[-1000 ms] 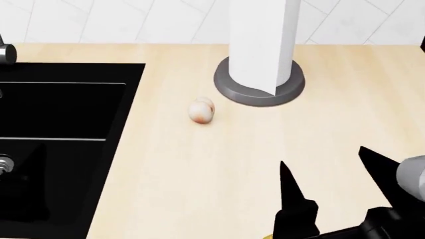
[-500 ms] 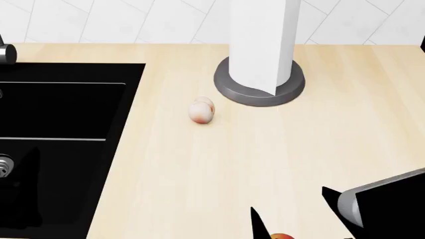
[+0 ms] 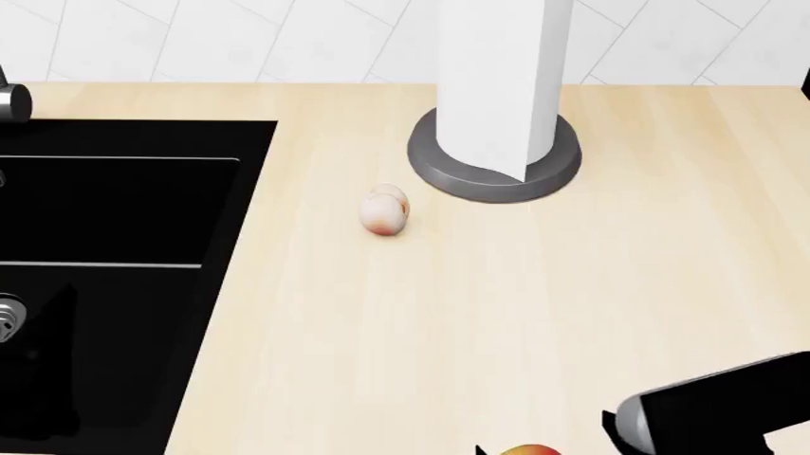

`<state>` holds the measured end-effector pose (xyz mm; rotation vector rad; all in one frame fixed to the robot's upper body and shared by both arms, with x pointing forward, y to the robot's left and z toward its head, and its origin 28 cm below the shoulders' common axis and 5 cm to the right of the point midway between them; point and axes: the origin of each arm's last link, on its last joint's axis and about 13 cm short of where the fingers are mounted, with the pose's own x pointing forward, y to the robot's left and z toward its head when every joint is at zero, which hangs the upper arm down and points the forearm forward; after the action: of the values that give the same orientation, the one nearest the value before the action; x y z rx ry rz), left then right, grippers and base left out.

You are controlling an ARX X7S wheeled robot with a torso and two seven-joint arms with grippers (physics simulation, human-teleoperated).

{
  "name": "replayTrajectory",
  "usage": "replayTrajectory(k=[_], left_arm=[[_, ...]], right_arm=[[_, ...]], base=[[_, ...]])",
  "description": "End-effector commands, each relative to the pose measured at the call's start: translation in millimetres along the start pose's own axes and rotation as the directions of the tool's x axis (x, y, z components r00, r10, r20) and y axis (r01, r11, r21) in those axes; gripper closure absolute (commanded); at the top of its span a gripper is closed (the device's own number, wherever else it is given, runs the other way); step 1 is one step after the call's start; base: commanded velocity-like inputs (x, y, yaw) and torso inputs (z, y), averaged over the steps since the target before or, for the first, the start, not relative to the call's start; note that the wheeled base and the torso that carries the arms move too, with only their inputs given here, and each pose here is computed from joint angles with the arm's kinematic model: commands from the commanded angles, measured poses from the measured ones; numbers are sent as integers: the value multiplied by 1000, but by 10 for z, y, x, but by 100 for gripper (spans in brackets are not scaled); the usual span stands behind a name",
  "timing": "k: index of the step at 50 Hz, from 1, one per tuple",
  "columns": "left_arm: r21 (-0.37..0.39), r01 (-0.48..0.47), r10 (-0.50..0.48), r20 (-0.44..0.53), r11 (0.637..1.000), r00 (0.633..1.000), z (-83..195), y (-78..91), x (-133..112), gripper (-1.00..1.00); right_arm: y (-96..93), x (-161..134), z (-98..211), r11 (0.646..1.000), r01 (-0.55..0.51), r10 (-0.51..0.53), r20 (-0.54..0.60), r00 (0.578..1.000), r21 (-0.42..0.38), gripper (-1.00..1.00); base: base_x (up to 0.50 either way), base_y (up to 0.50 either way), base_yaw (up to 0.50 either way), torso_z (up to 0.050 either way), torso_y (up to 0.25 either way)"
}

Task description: There is a mixed pile of frozen fruits and vegetables on the counter. Locate all the frozen vegetables and place the items in a bowl on the counter. Take all the frozen fruits and defrost them in a running sink.

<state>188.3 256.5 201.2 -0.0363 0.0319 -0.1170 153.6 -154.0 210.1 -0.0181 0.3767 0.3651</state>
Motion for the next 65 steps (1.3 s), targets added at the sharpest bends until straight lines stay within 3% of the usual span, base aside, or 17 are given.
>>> replayTrajectory(k=[1,13,14,30,39,52,53,61,65], left_arm=[[2,-2,2,-5,1000,1000,-24,-40,60,-100],[2,-4,4,-1,1000,1000,-33,-66,92,-100],[3,-3,3,0,1000,1000,-29,-66,87,-100],[2,-2,2,4,1000,1000,-26,-28,37,-100],[5,3,-3,3,1000,1000,-23,-15,-5,-100],[7,7,-7,2,1000,1000,-22,11,-70,-100],[8,7,-7,2,1000,1000,-25,6,-62,-100],[9,9,-9,1,1000,1000,-38,-69,63,-100],[10,9,-9,3,1000,1000,-19,-9,-38,-100]], right_arm=[[-25,38,-56,999,18,-16,-42,999,41,-100],[-37,145,-146,1000,22,-21,-67,998,17,-100],[-37,169,-151,1000,15,-16,-70,997,-21,-100],[-89,438,-217,1000,-14,13,-125,992,-2,-100],[-83,485,-460,998,-35,44,-176,983,56,-100],[-102,551,-474,998,-22,32,-157,987,66,-100],[-105,548,-445,999,-14,19,-129,991,39,100],[-82,493,-395,1000,-10,13,-129,992,27,100],[-81,444,-323,1000,1,1,-103,995,15,100]], base=[[0,0,0,0,0],[0,0,0,0,0],[0,0,0,0,0],[0,0,0,0,0],[0,0,0,0,0],[0,0,0,0,0],[0,0,0,0,0],[0,0,0,0,0],[0,0,0,0,0]])
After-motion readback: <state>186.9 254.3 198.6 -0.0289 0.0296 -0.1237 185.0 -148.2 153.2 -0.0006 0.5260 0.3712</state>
